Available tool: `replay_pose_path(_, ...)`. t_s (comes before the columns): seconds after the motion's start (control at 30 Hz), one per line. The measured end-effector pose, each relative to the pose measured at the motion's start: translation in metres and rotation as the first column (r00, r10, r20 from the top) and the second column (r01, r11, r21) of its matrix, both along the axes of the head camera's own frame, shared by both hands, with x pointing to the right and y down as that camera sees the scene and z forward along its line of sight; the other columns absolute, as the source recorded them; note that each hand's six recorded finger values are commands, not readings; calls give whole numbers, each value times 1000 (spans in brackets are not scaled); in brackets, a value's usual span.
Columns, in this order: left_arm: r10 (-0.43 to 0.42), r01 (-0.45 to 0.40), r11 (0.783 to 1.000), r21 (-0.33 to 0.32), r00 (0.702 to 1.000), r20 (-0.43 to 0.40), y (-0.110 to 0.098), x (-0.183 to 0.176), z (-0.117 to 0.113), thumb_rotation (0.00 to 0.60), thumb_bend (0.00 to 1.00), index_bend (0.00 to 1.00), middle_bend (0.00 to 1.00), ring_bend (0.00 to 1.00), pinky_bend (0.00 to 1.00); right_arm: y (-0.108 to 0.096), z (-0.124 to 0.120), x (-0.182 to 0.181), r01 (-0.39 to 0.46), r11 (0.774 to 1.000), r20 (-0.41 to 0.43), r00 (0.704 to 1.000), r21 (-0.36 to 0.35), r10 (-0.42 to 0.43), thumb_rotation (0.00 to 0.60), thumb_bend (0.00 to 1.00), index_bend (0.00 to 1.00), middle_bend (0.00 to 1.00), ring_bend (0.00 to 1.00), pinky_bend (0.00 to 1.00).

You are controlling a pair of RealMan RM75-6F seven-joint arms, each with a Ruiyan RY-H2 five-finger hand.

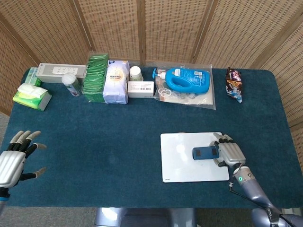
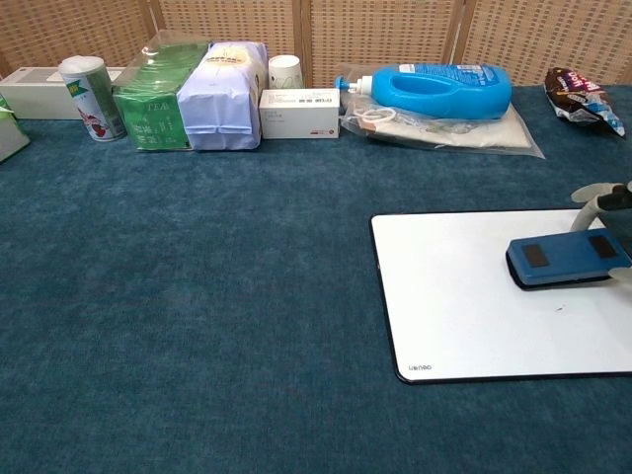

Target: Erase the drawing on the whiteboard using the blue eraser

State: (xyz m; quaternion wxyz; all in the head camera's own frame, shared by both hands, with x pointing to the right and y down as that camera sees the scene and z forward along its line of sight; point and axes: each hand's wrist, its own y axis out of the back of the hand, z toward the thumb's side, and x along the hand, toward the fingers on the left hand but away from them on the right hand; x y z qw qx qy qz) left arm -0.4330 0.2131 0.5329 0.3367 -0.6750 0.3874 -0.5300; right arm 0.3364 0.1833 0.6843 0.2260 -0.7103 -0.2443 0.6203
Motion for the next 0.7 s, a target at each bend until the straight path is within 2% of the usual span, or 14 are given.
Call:
replay_pose_path(0.13,4,-4,1000,-8,1000,-3,0,2,3,600,173,349,128,80,0,0,-10,3,-16,1000,8,1000,11,16,600,379,612,33,0,0)
replay_pose_path(0.27,4,-4,1000,-10,1000,-1,-2,2,5,600,173,349,128,80,0,7,-17,-12,7,1000,45,999,-2,-7,600,379,610,33,0,0)
replay_pose_path(0.7,-17,18,1000,-16,1000,9,0,-8,6,600,172,349,117,76,0,27,-4,-46,76,995,92,993,-70,-69,600,376,609,33,0,0)
